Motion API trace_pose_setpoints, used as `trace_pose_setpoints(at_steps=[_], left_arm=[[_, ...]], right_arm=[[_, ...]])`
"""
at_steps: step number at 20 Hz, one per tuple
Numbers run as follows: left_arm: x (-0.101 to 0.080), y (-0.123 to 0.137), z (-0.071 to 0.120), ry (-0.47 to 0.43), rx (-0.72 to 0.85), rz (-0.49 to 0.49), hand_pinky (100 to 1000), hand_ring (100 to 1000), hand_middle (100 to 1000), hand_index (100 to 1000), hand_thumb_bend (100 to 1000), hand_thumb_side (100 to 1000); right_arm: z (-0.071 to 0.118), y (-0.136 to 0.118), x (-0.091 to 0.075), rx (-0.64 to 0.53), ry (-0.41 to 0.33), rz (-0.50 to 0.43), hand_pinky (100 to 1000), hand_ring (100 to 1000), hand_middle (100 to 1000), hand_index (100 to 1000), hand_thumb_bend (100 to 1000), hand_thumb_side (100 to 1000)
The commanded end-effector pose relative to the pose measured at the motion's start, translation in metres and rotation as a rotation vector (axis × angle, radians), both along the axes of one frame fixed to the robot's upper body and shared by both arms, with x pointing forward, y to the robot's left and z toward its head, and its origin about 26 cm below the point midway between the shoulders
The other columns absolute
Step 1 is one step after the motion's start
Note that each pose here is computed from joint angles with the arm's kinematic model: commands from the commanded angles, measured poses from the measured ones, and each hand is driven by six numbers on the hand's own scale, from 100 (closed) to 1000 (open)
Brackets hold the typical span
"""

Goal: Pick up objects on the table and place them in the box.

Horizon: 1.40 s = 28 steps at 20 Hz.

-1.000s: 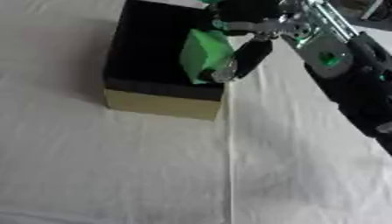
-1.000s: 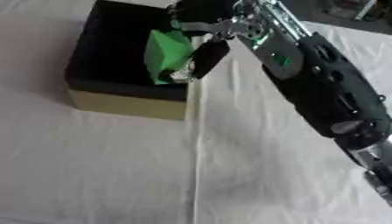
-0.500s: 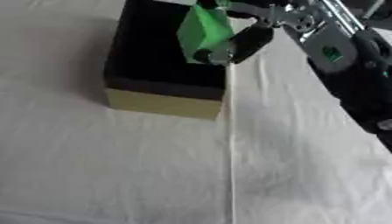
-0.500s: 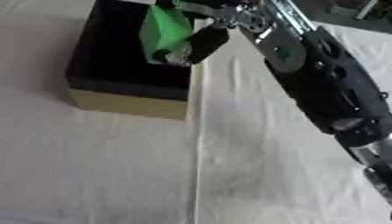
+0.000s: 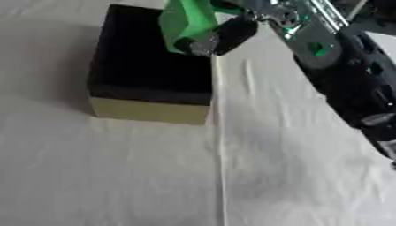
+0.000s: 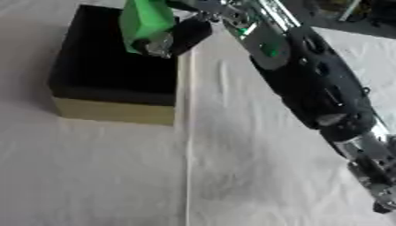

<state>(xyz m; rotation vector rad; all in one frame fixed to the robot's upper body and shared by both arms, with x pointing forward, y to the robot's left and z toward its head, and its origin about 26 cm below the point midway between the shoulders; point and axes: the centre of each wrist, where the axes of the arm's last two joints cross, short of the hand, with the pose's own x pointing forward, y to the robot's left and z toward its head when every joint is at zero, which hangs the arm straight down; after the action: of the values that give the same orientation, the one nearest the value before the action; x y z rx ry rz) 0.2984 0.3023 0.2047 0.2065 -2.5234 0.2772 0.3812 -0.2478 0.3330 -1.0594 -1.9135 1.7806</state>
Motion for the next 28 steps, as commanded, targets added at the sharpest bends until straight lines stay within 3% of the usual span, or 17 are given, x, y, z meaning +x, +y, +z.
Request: trace_pose_setpoints(at_steps=[1,11,13,15,17,18,22,28], left_arm=[[-0.002,-0.002,0.009,-0.031,0.012,-0.017,600,599,618,732,263,1000],[0.001,-0.007,0.015,-0.051,0.009,-0.047,601,599,618,733,261,1000],[0.001,-0.007,0.015,-0.051,0.008,-0.048,601,601,618,732,261,1000],[0.001,-0.008,0.015,-0.052,0.007,-0.05,602,602,618,733,261,1000],[0.001,-0.008,0.015,-0.052,0.008,-0.052,602,603,618,732,261,1000],[0.001,-0.008,0.015,-0.052,0.008,-0.053,602,603,618,732,261,1000],[0.001,-0.008,0.015,-0.049,0.007,-0.055,603,604,617,732,261,1000],[0.001,-0.009,0.015,-0.046,0.008,-0.06,603,604,617,732,261,1000]], right_arm=[[0.008,-0.003,0.002,0.0,-0.032,-0.036,777,663,569,696,100,738],[-0.011,0.002,0.019,-0.094,-0.032,-0.079,791,719,621,740,100,785],[-0.013,0.003,0.02,-0.103,-0.036,-0.073,804,759,675,771,100,828],[-0.012,0.004,0.019,-0.117,-0.044,-0.069,837,840,802,842,100,908],[-0.011,0.005,0.018,-0.137,-0.062,-0.071,863,885,851,882,173,1000],[-0.009,0.005,0.017,-0.146,-0.073,-0.073,867,891,854,889,204,1000],[-0.003,0.005,0.013,-0.16,-0.115,-0.068,895,920,857,920,487,1000],[0.002,0.006,0.008,-0.187,-0.165,-0.071,898,910,847,916,558,1000]])
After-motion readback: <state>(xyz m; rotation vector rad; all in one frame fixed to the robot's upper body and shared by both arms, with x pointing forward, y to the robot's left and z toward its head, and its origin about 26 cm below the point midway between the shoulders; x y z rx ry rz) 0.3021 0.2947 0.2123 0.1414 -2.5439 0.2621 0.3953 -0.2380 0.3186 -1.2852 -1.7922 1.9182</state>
